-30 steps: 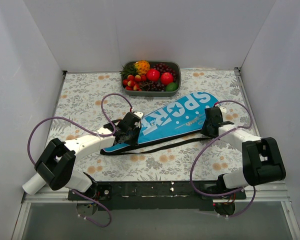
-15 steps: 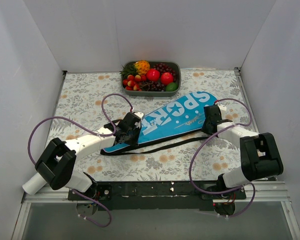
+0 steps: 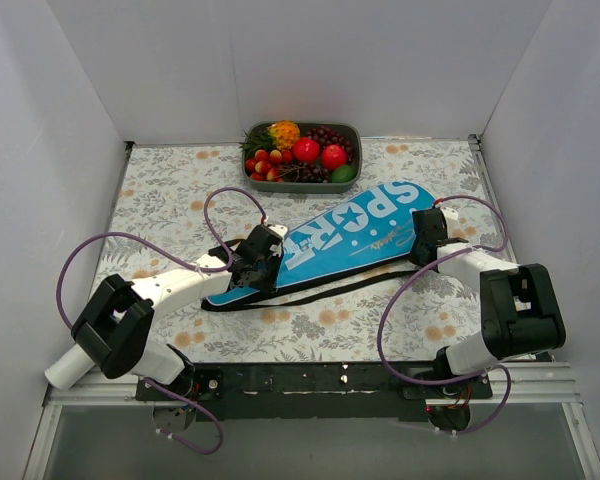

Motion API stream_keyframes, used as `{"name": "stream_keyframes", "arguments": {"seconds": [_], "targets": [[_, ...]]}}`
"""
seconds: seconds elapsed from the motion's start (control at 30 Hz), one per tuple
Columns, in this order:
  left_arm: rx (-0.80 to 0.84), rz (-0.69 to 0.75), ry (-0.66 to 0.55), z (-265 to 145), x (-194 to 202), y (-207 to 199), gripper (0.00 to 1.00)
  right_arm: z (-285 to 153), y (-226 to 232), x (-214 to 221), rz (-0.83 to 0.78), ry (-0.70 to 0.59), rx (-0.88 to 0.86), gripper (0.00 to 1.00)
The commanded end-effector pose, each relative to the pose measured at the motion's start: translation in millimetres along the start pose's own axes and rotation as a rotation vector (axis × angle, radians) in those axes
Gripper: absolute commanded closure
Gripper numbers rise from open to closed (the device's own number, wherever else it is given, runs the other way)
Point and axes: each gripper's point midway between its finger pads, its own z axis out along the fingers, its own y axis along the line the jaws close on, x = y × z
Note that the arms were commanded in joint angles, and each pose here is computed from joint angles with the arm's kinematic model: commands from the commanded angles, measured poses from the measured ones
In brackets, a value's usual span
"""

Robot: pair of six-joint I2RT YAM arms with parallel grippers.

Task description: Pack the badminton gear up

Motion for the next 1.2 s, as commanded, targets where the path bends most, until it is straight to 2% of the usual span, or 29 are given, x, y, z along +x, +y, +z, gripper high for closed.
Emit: {"name": "stream_keyframes", "arguments": {"seconds": [0.0,0.23,0.37,0.53,0.67,0.97,1.0,1.17], "targets": [[0.005,0.009,-0.007,0,-2,0,0.90,2,2,-21,0.003,-0.049,0.007,0.81],[-0.001,0.009,-0.004,0,0,2,0.90,9,1,-21,-0.016,-0.043,0.015,0.86],[-0.014,0.011,-0.009,1,-1,4,0.90,11,2,-23,-0.040,-0.042,0.010,0.99],[-0.030,0.010,-0.023,3,-9,5,0.91,10,8,-25,-0.052,-0.050,-0.024,0.99],[-0.015,0.004,-0.076,-4,-35,-4,0.90,6,16,-22,-0.074,-0.029,-0.082,0.99],[-0.069,0.124,-0.107,17,-87,-9,0.91,-3,29,-11,-0.118,0.019,-0.187,0.99],[-0.064,0.143,-0.116,19,-90,-10,0.89,-4,30,-11,-0.121,0.020,-0.195,0.99],[-0.011,0.263,-0.108,34,-99,-20,0.69,-8,34,-7,-0.130,0.028,-0.235,0.99]]}}
